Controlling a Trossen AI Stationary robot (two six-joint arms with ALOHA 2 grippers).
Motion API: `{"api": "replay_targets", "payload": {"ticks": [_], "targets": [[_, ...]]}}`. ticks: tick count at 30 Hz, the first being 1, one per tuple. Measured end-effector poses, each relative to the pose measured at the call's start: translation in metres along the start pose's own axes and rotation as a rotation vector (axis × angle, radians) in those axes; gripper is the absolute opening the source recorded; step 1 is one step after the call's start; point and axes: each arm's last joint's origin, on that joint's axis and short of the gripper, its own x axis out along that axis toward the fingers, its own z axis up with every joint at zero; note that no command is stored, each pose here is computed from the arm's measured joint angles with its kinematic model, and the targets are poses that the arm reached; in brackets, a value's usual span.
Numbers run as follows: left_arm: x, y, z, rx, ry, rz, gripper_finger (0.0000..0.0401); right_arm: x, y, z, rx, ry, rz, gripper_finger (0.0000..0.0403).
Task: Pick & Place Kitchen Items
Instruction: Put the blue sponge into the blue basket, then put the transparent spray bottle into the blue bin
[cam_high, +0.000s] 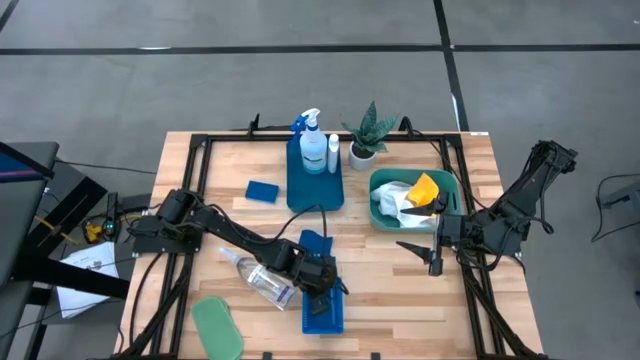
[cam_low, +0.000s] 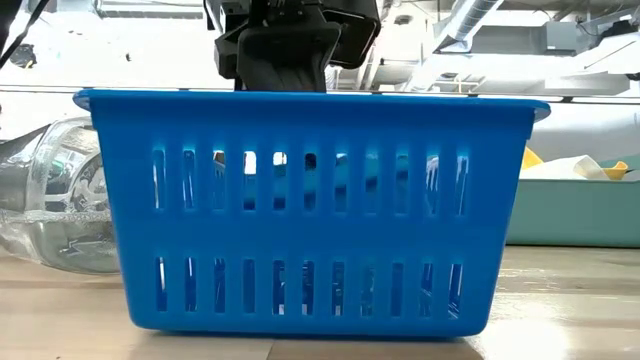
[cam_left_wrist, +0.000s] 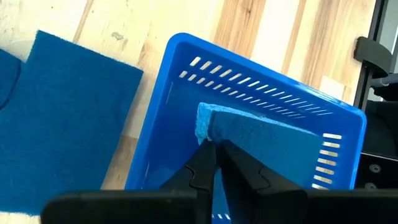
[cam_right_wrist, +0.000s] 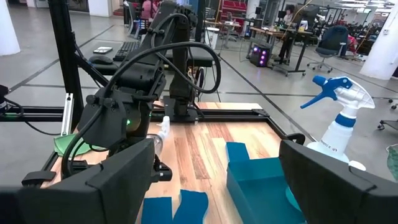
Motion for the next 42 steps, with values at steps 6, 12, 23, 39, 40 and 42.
{"api": "replay_targets", "payload": {"ticks": [6, 12, 23, 39, 40, 42], "targets": [[0.000, 0.000, 0.000, 0.005, 0.000, 0.000, 0.0039, 0.000, 0.000, 0.000, 0.000, 0.000, 0.000, 0.0336], [0.000, 0.000, 0.000, 0.026, 0.000, 0.000, 0.0070, 0.000, 0.000, 0.000, 0.000, 0.000, 0.000, 0.0336], [-0.004, -0.002, 0.003, 0.107, -0.026, -0.021, 0.0111, 0.000, 0.000, 0.000, 0.000, 0.000, 0.000, 0.0336], [-0.059, -0.019, 0.007, 0.268, -0.173, -0.056, 0.0123, 0.000, 0.000, 0.000, 0.001, 0.002, 0.000, 0.0336], [-0.063, -0.020, 0.007, 0.279, -0.188, -0.047, 0.0124, 0.000, 0.000, 0.000, 0.000, 0.002, 0.000, 0.0336], [-0.069, -0.020, 0.006, 0.296, -0.193, -0.039, 0.0125, 0.000, 0.000, 0.000, 0.000, 0.002, 0.000, 0.0336]]}}
